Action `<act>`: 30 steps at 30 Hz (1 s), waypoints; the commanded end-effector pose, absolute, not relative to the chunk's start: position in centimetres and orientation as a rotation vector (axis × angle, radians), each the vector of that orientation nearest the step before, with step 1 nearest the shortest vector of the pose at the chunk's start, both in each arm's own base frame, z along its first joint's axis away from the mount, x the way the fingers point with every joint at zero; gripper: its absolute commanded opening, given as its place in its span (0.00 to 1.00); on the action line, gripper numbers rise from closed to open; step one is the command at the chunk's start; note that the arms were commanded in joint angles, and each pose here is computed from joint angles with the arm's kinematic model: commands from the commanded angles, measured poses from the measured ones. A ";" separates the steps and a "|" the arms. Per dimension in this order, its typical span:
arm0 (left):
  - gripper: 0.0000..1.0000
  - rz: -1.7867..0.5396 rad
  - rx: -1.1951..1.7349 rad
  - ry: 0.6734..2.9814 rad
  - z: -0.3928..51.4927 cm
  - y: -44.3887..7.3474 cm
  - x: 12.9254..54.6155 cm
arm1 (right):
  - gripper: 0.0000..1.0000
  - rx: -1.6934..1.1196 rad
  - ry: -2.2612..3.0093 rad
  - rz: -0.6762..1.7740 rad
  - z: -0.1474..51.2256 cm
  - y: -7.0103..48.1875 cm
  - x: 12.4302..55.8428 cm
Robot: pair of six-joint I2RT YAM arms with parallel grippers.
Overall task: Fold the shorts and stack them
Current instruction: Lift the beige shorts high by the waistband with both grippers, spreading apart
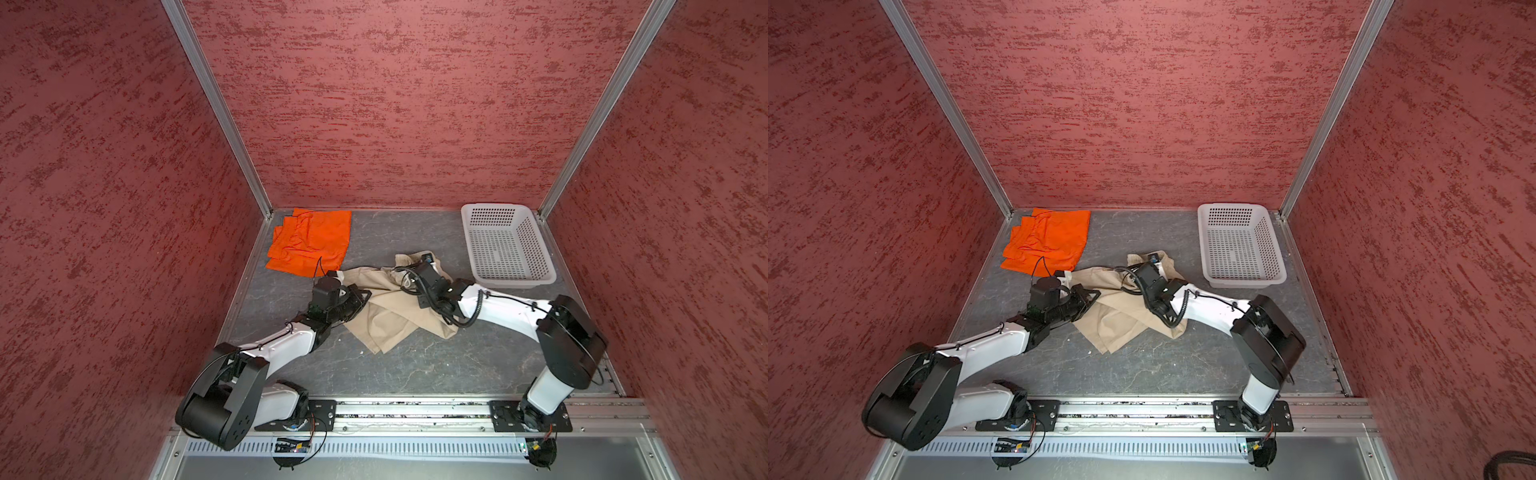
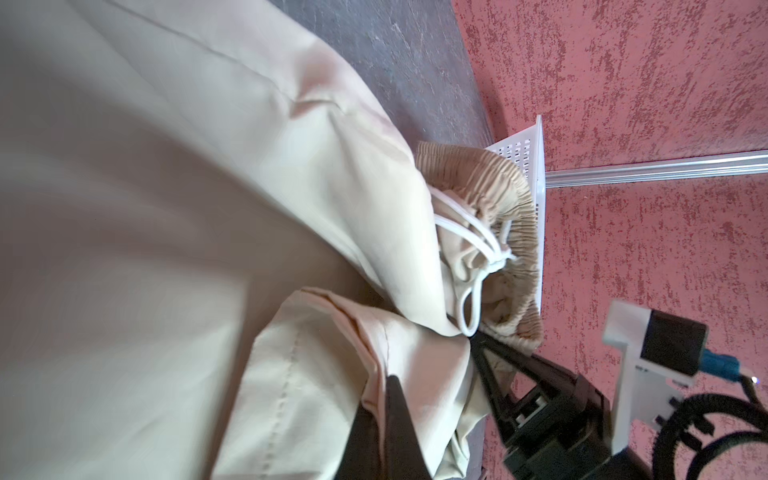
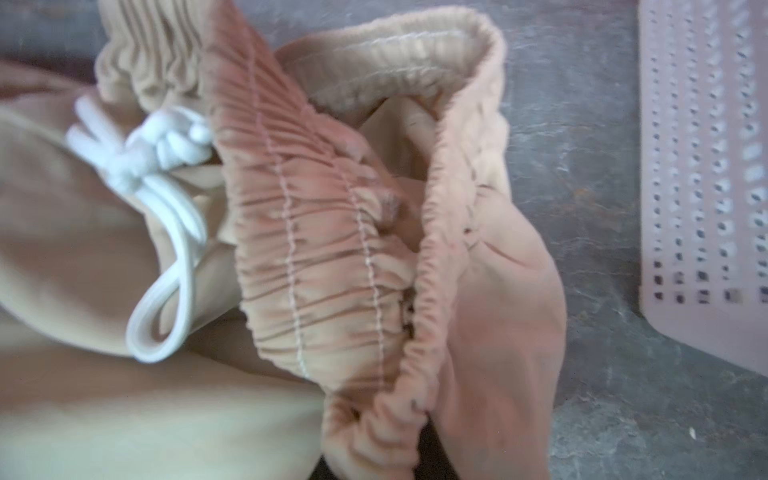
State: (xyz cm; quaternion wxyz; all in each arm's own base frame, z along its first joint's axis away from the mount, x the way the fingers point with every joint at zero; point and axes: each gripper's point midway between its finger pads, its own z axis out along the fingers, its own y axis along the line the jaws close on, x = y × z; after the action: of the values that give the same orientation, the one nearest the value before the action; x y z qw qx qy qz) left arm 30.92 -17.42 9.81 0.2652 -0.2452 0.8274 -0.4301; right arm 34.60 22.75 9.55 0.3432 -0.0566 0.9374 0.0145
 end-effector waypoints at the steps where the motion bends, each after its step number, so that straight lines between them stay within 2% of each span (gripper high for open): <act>1: 0.00 -1.092 -0.643 2.265 9.1 -16.8 30.8 | 0.07 -0.009 2.355 0.247 11.8 22.2 36.5; 13: 0.00 -1.064 -0.515 2.260 11.0 -18.4 32.8 | 0.00 0.315 2.312 0.388 11.7 12.0 42.4; 20: 0.00 -1.026 -0.455 2.229 13.5 -18.6 34.6 | 0.00 0.508 2.220 0.484 12.8 6.6 45.2; 24: 0.00 -0.943 -0.397 2.186 18.0 -17.4 36.1 | 0.00 0.534 2.102 0.587 17.8 5.4 46.5; 30: 0.00 -0.718 -0.285 2.090 28.3 -13.3 37.1 | 0.00 0.389 1.796 0.829 32.5 7.6 44.7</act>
State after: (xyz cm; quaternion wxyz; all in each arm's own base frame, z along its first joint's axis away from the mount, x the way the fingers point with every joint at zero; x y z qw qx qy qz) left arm 38.06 -16.00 24.87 0.4043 -0.1406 0.8322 -0.3525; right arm 45.27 5.90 20.41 0.4335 0.2112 0.8367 0.2596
